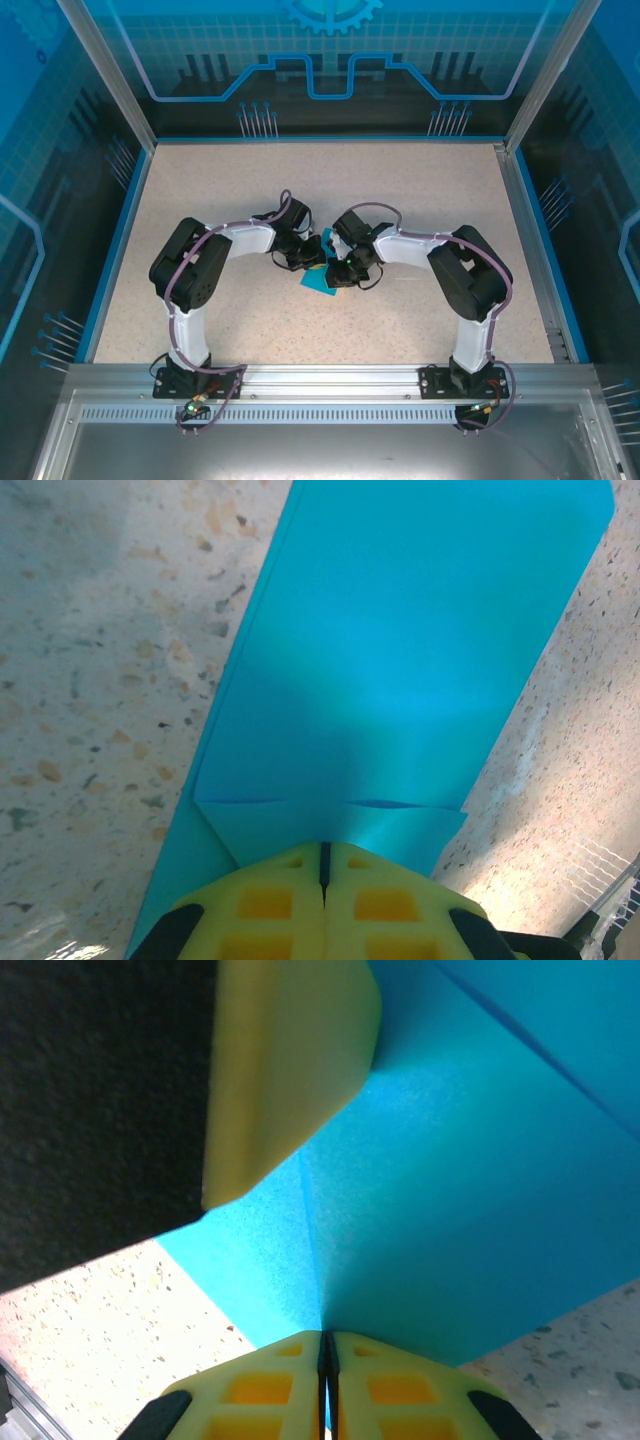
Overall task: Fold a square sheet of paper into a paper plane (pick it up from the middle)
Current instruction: Fold the triangle a second time at the center of the table.
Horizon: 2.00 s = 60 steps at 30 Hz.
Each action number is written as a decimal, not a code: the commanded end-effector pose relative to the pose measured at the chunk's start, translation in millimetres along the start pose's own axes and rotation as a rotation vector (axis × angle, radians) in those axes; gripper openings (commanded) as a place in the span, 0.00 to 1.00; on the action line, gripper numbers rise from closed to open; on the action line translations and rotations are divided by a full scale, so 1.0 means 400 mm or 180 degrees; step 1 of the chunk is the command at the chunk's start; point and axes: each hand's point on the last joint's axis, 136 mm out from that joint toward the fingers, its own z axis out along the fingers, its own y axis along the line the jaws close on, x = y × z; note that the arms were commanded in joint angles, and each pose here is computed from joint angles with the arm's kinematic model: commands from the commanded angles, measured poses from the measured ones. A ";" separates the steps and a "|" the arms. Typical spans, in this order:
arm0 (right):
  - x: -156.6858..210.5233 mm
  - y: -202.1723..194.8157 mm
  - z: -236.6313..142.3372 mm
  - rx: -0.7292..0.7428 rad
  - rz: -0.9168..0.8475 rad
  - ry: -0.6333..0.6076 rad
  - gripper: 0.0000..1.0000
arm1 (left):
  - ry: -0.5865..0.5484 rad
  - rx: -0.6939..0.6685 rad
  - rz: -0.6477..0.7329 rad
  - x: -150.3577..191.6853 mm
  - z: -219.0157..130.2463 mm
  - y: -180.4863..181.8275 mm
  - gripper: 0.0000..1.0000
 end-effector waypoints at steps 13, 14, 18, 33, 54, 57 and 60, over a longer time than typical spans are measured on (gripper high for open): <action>0.128 -0.019 0.037 0.0013 -0.0102 0.0479 0.11 | 0.0217 -0.0514 -0.0339 0.050 0.041 0.123 0.03; 0.139 -0.021 0.036 0.0020 -0.0132 0.0501 0.11 | 0.0217 -0.0519 -0.0348 0.050 0.041 0.125 0.03; 0.174 -0.037 0.033 0.0067 -0.0147 0.0582 0.11 | 0.0222 -0.0523 -0.0350 0.051 0.042 0.125 0.03; 0.001 0.042 -0.047 -0.0039 -0.0212 -0.0369 0.10 | 0.0222 -0.0478 -0.0360 0.050 0.044 0.120 0.03; 0.124 -0.038 0.037 0.0108 -0.0128 0.0238 0.10 | 0.0211 -0.0468 -0.0391 0.046 0.044 0.116 0.03; 0.163 -0.027 0.024 0.0011 -0.0237 0.0361 0.09 | 0.0218 -0.0467 -0.0405 0.046 0.045 0.117 0.02; 0.172 -0.031 0.006 0.0068 -0.0261 0.0346 0.09 | 0.0215 -0.0472 -0.0404 0.047 0.045 0.119 0.02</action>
